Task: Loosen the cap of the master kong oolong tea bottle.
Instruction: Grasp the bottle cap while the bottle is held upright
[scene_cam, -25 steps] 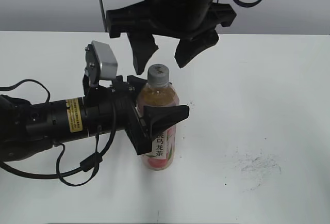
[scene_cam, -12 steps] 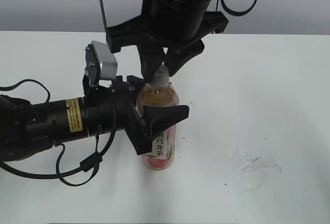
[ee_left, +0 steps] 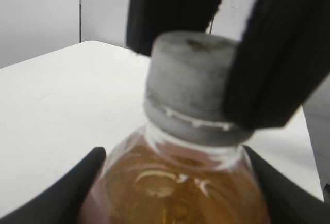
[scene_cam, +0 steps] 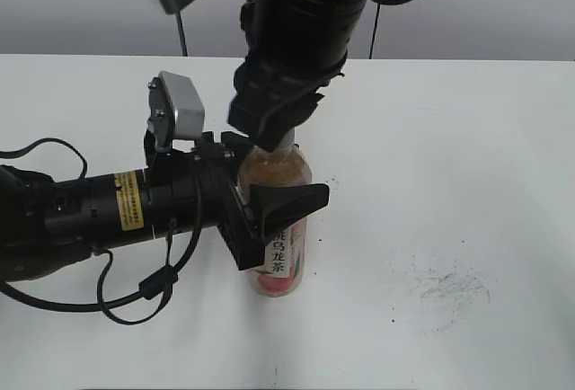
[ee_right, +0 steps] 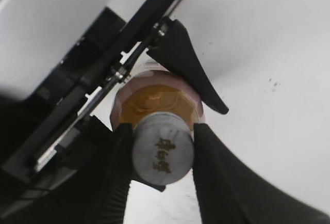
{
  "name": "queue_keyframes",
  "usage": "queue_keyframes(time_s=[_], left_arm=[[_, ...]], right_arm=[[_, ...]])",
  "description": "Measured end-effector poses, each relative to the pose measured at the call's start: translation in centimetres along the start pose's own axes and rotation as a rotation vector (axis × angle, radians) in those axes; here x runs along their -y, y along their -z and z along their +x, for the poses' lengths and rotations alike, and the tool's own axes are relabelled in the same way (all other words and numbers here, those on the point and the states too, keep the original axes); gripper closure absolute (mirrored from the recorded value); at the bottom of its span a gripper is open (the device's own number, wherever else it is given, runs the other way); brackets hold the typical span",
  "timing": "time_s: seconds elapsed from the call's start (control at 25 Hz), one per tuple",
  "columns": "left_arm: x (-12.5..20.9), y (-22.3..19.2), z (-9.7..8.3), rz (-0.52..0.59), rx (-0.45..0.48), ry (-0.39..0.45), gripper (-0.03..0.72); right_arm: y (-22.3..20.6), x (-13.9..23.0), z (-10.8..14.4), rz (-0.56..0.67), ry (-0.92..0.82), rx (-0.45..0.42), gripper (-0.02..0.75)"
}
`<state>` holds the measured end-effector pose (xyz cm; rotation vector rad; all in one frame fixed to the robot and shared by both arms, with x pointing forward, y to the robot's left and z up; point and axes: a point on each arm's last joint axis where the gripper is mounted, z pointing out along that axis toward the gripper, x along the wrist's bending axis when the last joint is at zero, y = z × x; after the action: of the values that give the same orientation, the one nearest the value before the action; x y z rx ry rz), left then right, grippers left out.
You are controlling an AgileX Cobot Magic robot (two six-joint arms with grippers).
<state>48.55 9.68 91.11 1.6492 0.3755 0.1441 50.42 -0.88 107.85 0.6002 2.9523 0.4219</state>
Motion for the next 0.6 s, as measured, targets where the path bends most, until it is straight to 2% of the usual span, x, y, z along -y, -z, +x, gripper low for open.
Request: queue_keyframes(time_s=[0.28,0.6], left_arm=[[-0.01,0.0,-0.02,0.0,0.002,-0.003,0.243],[0.0,-0.01,-0.04,0.002,0.002,-0.003,0.243]], right_arm=[[0.0,-0.01,0.01,-0.001,0.696,-0.001,0.468],[0.0,0.06,-0.13,0.014,1.175,0.009,0.468]])
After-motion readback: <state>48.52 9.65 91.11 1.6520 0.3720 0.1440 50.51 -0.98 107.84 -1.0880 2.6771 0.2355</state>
